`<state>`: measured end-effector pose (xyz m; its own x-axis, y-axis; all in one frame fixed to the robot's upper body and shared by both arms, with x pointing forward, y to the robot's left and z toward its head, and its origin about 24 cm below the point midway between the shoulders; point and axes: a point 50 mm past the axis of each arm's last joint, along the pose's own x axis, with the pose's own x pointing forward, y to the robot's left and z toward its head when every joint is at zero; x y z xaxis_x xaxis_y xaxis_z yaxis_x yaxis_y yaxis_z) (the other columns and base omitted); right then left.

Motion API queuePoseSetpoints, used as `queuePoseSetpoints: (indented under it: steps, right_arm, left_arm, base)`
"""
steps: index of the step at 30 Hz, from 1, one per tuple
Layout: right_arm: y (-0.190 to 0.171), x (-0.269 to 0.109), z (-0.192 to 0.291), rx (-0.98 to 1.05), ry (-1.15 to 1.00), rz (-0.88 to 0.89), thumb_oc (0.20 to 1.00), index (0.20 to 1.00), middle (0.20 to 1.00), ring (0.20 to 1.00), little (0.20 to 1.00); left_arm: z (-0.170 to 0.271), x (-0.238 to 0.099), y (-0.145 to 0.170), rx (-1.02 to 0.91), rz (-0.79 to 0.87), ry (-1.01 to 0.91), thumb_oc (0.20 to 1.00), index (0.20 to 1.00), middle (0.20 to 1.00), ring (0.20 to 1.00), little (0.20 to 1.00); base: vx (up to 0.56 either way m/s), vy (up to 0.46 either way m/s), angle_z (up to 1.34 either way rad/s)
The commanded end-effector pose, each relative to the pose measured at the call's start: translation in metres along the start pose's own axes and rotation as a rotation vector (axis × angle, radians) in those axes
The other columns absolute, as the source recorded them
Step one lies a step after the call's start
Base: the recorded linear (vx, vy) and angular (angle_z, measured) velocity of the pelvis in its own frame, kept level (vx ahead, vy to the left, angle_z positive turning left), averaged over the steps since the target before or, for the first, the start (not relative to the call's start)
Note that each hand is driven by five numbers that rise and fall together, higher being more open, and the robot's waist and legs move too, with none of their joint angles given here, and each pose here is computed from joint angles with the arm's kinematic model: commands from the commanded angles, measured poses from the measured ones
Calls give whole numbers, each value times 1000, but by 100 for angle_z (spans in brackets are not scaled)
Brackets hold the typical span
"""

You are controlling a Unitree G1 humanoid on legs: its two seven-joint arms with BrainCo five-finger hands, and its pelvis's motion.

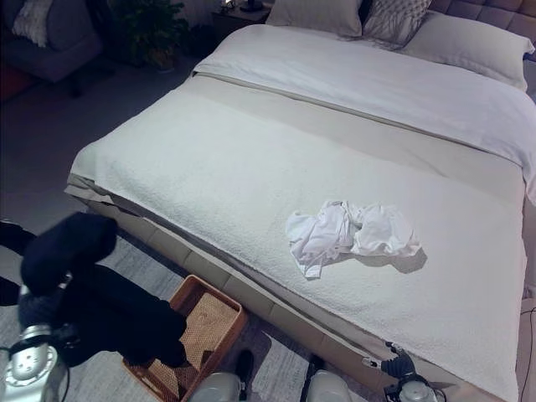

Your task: Pick up clothes into the bucket

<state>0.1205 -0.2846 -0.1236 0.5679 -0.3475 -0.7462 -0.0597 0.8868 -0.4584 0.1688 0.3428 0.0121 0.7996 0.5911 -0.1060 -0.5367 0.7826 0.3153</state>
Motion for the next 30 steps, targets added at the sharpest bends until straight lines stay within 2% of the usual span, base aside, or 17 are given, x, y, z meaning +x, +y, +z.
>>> queuePoseSetpoints:
  steps: [1,10,13,15,23,30]
  right_arm:
    - [-4,3,34,-56,-155,-23,1000,1000,1000,1000,1000]
    - [-6,3,63,-39,-279,-69,1000,1000,1000,1000,1000]
    - [-10,2,75,-40,-330,-89,1000,1000,1000,1000,1000]
    - [-17,2,92,-20,-388,-128,1000,1000,1000,1000,1000]
    - [-27,-3,123,31,-512,-180,1000,1000,1000,1000,1000]
    - [-32,-5,141,72,-569,-212,1000,1000,1000,1000,1000]
  left_arm:
    - [28,22,11,99,91,-126,200,200,200,200,200]
    - [12,44,-11,177,143,-26,200,200,200,200,200]
    - [9,48,-17,107,178,14,200,200,200,200,200]
    - [14,54,-10,67,251,8,200,200,200,200,200]
    - [19,65,6,61,341,30,200,200,200,200,200]
    - [8,70,11,204,355,118,200,200,200,200,200]
  base:
    - [-113,43,-15]
    - [-106,46,-19]
    - [-107,32,-25]
    - [-153,26,-45]
    - [-61,10,-34]
    - [17,11,-12]
